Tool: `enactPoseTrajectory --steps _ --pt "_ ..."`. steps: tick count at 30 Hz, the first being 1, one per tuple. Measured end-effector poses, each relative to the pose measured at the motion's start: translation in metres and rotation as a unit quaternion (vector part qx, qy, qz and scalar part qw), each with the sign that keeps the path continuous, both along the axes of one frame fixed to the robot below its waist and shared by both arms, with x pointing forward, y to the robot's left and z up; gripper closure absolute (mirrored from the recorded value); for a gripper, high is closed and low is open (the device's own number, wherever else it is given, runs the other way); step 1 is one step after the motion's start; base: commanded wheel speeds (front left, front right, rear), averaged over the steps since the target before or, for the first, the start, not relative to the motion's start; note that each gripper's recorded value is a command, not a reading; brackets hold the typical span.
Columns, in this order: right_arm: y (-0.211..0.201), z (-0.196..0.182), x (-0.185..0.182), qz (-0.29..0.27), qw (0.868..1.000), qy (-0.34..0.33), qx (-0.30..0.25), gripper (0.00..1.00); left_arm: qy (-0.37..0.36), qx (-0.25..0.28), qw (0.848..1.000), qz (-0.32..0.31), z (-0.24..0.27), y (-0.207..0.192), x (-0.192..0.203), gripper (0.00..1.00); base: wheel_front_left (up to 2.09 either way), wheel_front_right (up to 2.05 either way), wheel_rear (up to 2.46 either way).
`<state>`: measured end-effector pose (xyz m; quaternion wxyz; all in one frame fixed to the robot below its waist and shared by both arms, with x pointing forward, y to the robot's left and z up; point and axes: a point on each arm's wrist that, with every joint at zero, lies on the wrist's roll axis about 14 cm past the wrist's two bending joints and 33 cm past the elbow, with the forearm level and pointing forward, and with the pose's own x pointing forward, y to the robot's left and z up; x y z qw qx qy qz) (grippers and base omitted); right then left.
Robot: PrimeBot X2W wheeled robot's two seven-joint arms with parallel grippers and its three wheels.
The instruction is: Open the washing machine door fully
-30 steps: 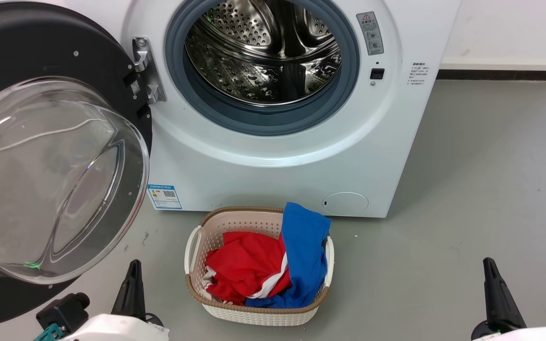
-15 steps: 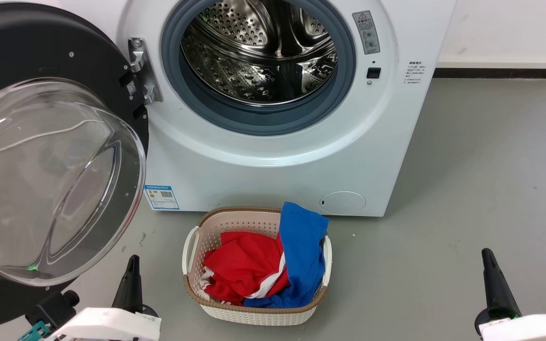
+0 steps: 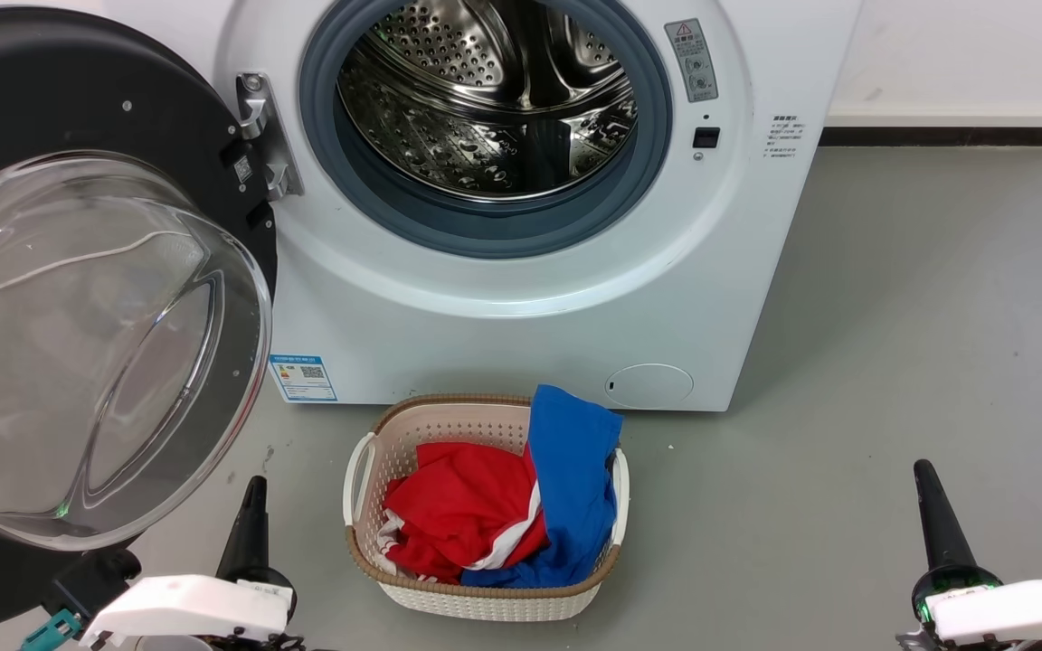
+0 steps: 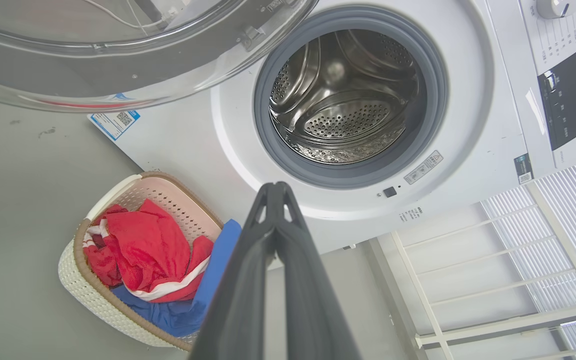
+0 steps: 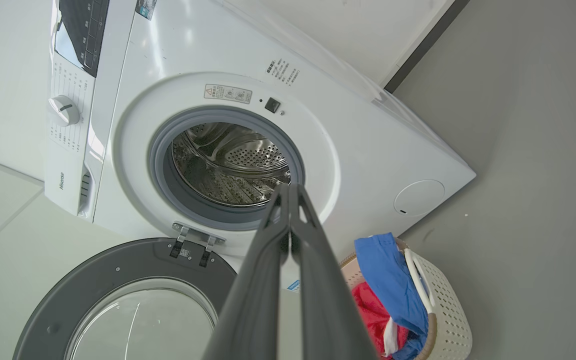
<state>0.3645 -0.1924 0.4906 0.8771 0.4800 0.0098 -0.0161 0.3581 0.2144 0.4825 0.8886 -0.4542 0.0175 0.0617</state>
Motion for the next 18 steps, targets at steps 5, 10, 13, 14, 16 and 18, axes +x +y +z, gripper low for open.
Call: enactPoseTrajectory --steps 5,10,13,14,16,18 --pt "-0.0004 -0.0003 0.0019 0.0 1.0 0.002 0.027 1.0 -0.003 -0.03 1.0 -0.001 0.0013 -0.0011 0.003 1.0 0.0 0.0 0.0" --pt "-0.0011 0.0003 0.0038 -0.001 0.999 0.002 0.051 1.0 -0.006 -0.058 0.998 -0.003 0.0021 -0.0021 0.0049 1.0 0.0 0.0 0.0" --pt "-0.0014 0.0004 0.005 -0.001 0.998 0.003 0.067 1.0 -0.009 -0.074 0.997 -0.004 0.0032 -0.0028 0.0067 1.0 0.0 0.0 0.0" --pt "-0.0015 0.0013 0.0059 -0.001 0.997 0.002 0.071 1.0 -0.01 -0.08 0.997 -0.004 0.0037 -0.0028 0.0072 1.0 0.0 0.0 0.0" --pt "-0.0012 0.0025 0.0074 0.0 0.997 0.001 0.081 1.0 -0.011 -0.09 0.996 -0.005 0.0042 -0.0034 0.0083 1.0 0.0 0.0 0.0" --pt "-0.0017 0.0017 0.0073 -0.001 0.996 0.002 0.09 1.0 -0.012 -0.1 0.995 -0.006 0.0045 -0.0039 0.009 1.0 0.0 0.0 0.0"
